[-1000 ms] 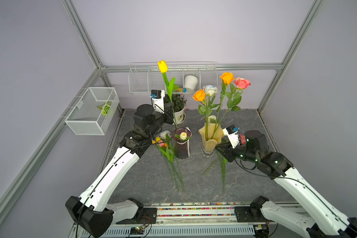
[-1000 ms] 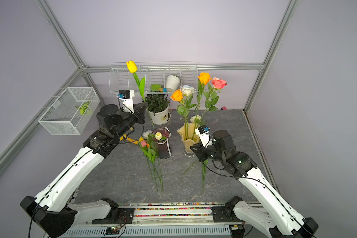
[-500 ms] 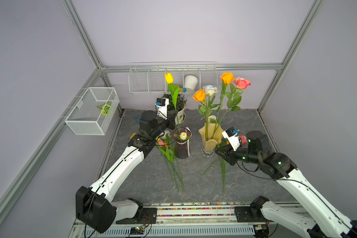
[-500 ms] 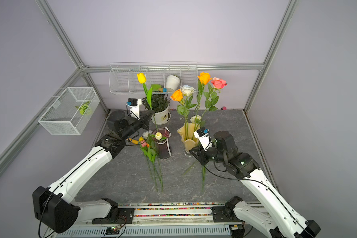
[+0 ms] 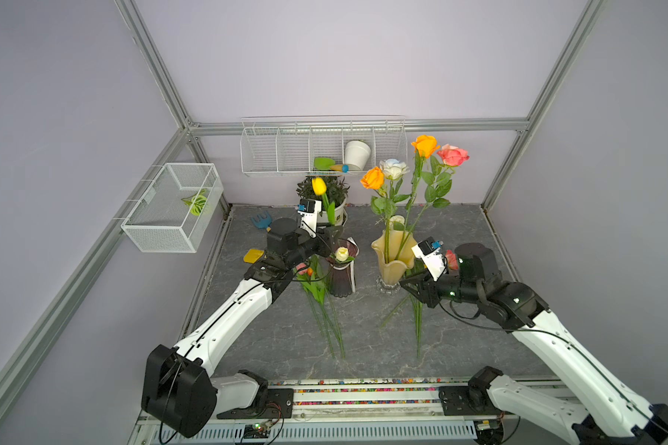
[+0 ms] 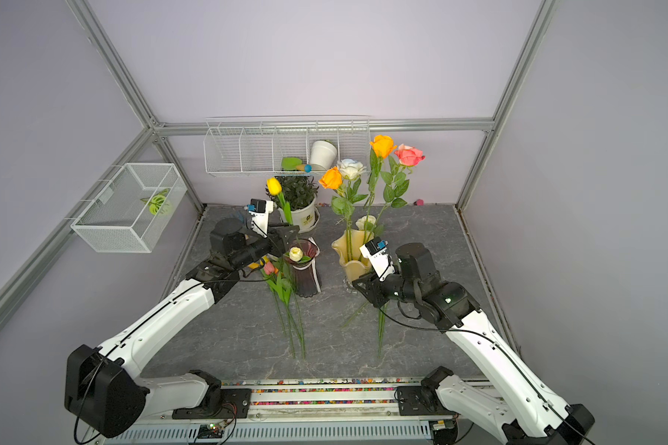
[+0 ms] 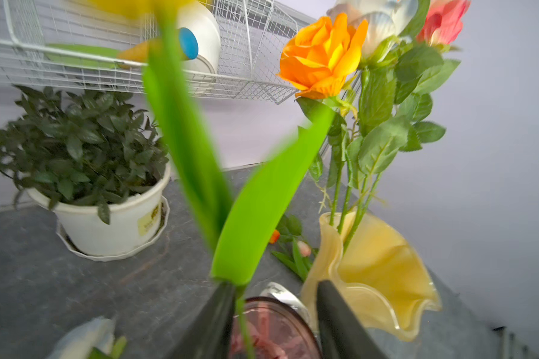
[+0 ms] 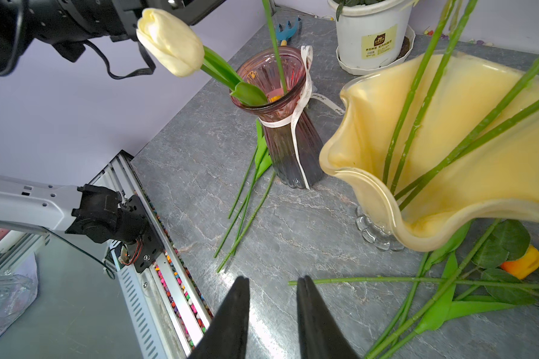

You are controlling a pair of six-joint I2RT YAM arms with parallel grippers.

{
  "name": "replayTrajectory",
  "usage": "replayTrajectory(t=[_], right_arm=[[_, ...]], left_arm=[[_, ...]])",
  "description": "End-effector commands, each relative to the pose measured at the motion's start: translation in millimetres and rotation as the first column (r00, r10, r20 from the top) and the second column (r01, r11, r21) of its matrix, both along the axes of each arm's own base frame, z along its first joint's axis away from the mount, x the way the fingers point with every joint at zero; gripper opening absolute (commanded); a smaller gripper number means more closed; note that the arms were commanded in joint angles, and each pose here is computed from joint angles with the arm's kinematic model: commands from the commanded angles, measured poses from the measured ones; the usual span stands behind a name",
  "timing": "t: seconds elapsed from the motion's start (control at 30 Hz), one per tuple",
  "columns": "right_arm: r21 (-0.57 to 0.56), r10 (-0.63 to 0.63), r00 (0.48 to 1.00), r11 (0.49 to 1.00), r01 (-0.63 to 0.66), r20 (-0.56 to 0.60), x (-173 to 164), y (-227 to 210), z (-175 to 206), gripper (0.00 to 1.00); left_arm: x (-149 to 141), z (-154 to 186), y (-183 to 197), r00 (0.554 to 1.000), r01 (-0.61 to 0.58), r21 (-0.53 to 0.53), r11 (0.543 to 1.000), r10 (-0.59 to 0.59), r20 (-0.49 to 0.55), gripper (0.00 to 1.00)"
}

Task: Arrange the flowers in different vases according to their variety
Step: Insert the flower into the vase, then pick up the flower at the center of the board.

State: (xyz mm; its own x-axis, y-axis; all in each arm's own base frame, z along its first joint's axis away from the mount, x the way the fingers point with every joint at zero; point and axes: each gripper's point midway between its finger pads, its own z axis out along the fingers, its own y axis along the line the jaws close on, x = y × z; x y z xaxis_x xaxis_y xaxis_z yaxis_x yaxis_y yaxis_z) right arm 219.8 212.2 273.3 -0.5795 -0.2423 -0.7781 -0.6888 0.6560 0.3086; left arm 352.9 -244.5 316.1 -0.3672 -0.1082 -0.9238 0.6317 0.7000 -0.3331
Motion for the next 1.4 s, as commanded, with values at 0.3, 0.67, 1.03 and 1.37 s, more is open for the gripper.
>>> replayTrajectory(t=[0.3,0.67,1.03,1.37], right_arm=[[-0.057,-0.057,0.998,0.997,0.058,0.014,10,-7,3,0.35],[-0.238,-0.595,0.794,0.795,0.558,-0.124,60,-81,-56,0.37],[-0.298,-0.654,0.739,0.746,0.596,-0.162,136,-110,-128,0.28],[-0.357,-0.623,0.757,0.765,0.536,-0.197,216,-102,-169,0.30]], left_arm=[[-56,0,30,0.995,-0.012,0.017,1.000,0.014,-0.099,0.79],[-109,73,55,1.000,-0.007,-0.108,0.994,0.007,-0.003,0.82],[-123,72,59,1.000,0.006,-0.123,0.992,-0.009,-0.022,0.83],[-128,62,68,0.999,-0.031,-0.134,0.991,0.026,-0.033,0.83]])
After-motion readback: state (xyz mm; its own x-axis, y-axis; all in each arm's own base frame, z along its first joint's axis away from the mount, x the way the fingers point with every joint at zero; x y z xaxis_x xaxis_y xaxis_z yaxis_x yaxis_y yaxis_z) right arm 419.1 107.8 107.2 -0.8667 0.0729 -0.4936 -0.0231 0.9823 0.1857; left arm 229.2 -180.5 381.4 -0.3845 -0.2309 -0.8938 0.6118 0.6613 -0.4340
